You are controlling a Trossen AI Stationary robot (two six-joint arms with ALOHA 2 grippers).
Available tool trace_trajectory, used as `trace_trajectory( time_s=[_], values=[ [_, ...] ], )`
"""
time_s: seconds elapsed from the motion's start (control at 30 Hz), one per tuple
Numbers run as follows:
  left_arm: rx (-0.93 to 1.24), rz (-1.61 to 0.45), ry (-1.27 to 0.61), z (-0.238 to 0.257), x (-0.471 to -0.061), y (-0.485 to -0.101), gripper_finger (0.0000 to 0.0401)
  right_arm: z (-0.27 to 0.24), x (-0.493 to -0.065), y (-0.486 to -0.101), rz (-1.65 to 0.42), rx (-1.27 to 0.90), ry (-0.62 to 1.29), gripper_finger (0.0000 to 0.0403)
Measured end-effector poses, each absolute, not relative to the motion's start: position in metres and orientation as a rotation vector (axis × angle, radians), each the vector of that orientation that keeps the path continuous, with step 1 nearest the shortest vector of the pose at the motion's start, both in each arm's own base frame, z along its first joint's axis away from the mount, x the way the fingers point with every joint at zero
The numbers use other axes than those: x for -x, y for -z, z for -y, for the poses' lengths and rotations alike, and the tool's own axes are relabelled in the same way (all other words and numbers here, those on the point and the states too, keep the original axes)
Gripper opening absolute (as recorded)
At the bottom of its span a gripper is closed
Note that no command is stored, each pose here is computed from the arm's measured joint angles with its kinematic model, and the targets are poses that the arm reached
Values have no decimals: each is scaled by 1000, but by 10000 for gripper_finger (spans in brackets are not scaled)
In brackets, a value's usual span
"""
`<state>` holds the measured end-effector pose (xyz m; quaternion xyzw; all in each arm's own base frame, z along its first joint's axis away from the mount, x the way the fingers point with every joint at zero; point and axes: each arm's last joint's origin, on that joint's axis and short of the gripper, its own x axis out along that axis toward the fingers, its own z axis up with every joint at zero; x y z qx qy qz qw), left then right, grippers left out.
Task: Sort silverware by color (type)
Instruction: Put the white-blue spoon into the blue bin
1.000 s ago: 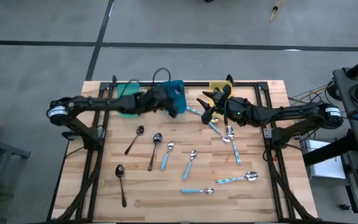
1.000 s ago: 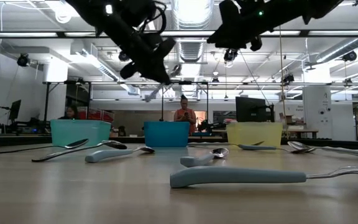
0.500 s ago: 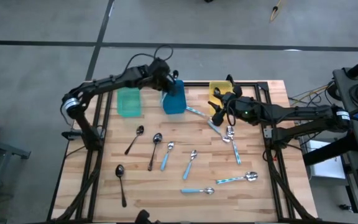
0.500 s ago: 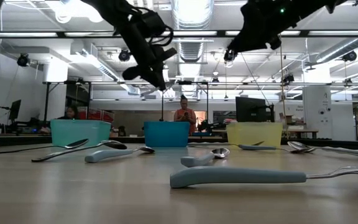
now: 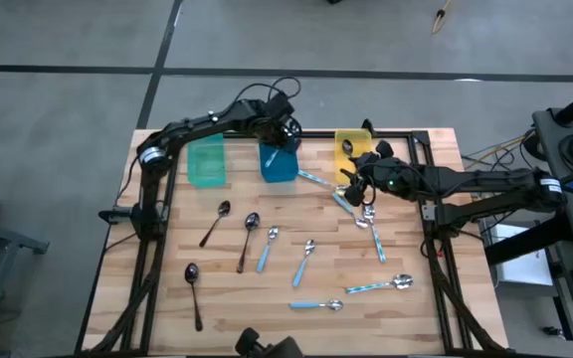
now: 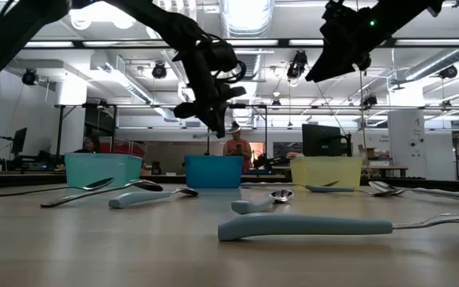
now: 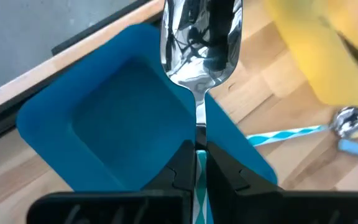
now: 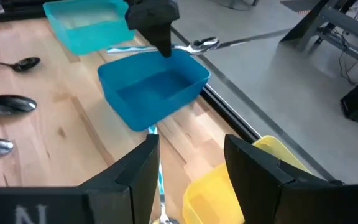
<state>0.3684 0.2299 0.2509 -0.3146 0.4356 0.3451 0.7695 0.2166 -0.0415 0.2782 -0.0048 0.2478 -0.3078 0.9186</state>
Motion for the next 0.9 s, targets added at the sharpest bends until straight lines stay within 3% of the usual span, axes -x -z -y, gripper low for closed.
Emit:
trace_trajectory(
  time_s=[0.9],
  values=[
    [772,-972,-897,-234,-364,-231,8,41,-215,-277,-532,14,632,171]
  ],
)
